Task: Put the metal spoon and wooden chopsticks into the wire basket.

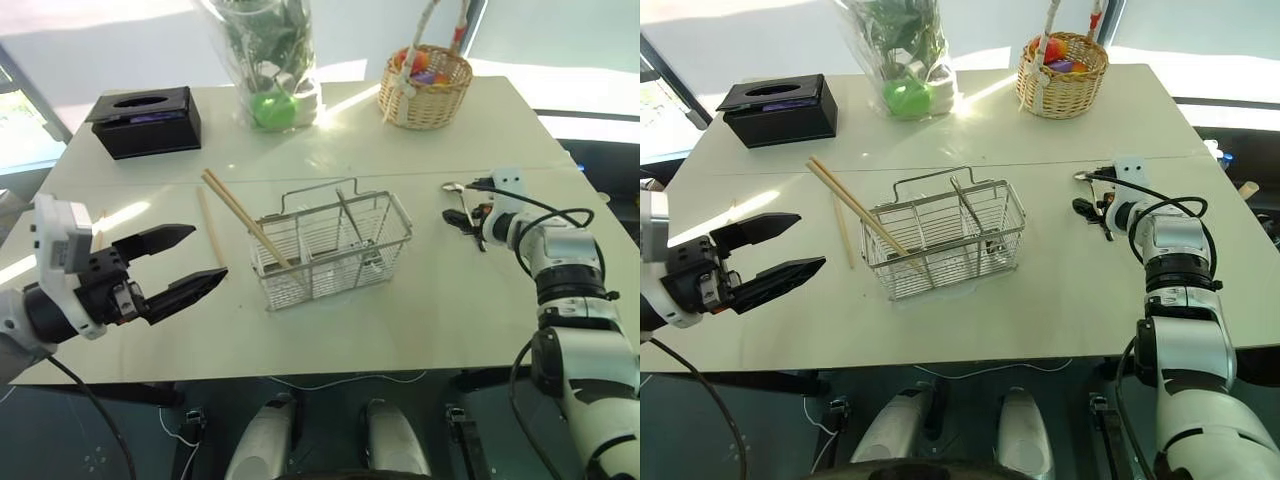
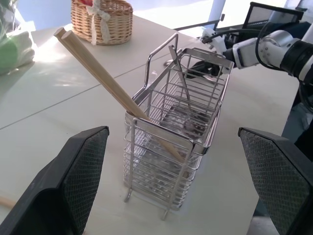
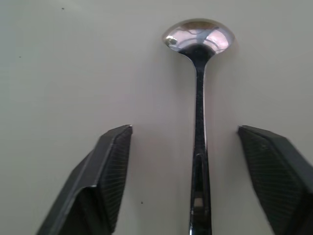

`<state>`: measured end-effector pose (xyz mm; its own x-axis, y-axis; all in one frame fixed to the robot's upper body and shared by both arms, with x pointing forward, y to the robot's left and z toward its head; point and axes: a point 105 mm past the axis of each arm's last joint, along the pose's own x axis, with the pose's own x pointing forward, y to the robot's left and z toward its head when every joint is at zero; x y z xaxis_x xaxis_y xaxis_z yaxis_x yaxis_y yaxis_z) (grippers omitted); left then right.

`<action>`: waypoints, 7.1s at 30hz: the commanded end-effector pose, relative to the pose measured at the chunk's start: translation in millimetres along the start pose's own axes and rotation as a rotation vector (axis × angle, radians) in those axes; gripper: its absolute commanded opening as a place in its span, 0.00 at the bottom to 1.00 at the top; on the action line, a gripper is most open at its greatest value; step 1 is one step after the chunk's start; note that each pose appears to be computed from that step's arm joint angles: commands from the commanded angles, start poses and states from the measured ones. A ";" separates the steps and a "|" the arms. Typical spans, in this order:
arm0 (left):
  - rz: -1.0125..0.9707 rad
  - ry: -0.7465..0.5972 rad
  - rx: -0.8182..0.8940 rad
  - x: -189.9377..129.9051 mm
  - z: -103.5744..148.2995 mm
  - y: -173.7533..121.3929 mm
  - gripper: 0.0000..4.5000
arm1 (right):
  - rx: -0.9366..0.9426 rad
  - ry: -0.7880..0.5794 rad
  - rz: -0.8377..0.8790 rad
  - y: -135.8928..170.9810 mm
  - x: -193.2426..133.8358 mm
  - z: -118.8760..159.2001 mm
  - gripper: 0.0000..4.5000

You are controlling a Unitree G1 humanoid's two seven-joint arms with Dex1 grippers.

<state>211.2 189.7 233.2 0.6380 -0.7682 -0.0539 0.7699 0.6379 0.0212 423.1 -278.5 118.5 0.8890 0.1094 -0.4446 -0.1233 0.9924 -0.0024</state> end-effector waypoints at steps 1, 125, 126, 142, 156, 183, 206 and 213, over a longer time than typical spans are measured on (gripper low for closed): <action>-0.023 -0.018 0.051 -0.6 11.5 -9.5 1.00 | 0.007 -0.017 0.009 5.0 3.8 6.0 0.38; 0.967 -0.087 -0.248 40.6 -71.6 131.3 1.00 | -0.445 -0.430 0.968 193.3 -212.5 99.0 0.00; 0.985 -0.073 -0.236 39.9 -70.0 134.0 1.00 | -0.451 -0.426 0.965 192.5 -212.2 98.4 0.00; 1.055 0.111 -0.172 81.6 -69.4 167.4 1.00 | -0.471 -0.425 0.983 195.2 -211.4 96.6 0.00; 1.112 0.353 -0.180 108.6 -101.8 185.2 1.00 | -0.446 -0.466 0.994 197.9 -216.3 105.8 0.00; 1.237 0.448 -0.343 81.0 -136.5 179.2 0.00 | -0.425 -0.499 0.952 192.4 -214.5 116.4 0.00; 0.054 -0.636 0.025 49.6 127.8 99.0 0.00 | -0.359 -0.321 1.010 188.6 -231.1 69.9 0.00; -0.264 -0.797 -0.109 59.6 160.6 55.3 0.00 | -0.334 -0.284 0.992 188.1 -229.1 56.3 0.00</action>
<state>308.9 170.8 374.5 0.3612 -0.6825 0.6354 0.8964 0.4418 -0.0350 226.3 -114.2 261.0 0.3870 0.9031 -0.1860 -0.9170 0.3981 0.0251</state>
